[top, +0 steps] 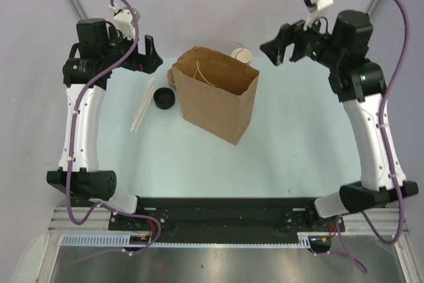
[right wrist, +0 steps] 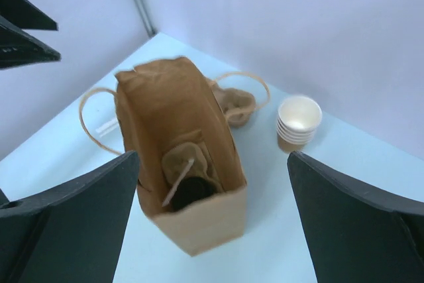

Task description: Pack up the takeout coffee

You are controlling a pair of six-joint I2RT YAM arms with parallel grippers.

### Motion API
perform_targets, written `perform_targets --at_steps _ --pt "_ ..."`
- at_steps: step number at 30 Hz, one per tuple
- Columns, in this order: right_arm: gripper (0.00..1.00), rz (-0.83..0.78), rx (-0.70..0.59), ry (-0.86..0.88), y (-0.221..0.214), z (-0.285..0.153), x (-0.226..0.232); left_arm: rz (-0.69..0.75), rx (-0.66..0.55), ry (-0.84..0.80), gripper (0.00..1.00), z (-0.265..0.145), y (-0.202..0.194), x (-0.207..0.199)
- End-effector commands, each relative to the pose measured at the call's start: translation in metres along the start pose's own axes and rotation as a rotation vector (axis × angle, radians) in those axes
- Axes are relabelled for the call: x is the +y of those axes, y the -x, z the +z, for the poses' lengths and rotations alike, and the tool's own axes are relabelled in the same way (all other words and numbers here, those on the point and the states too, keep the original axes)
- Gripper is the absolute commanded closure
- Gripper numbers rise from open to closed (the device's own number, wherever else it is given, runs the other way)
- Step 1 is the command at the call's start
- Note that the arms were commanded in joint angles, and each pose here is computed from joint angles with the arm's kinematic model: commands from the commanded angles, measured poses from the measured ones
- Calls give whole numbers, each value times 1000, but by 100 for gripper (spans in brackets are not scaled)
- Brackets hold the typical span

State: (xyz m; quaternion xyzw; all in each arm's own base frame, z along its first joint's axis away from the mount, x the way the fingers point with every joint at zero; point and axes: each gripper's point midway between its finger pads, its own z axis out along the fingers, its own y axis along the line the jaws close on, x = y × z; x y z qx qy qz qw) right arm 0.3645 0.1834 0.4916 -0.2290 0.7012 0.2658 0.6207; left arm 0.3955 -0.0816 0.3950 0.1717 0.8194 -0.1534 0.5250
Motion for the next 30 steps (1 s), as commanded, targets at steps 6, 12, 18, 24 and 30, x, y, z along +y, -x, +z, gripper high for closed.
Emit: perform_targets --at_steps 6,12,18,24,30 --pt "0 147 197 -194 -109 -61 -28 -29 152 17 0 -9 -67 -2" --pt "0 199 326 -287 -183 -97 -38 -1 227 41 0 -10 -136 -1" --pt "0 197 387 -284 -230 -119 -33 -3 322 71 1 -18 -213 -4" --pt "1 172 338 -300 -248 -135 -25 64 307 121 0 -35 -242 -2" --pt "0 119 266 -309 -240 -152 -15 135 247 199 0 -49 -238 6"
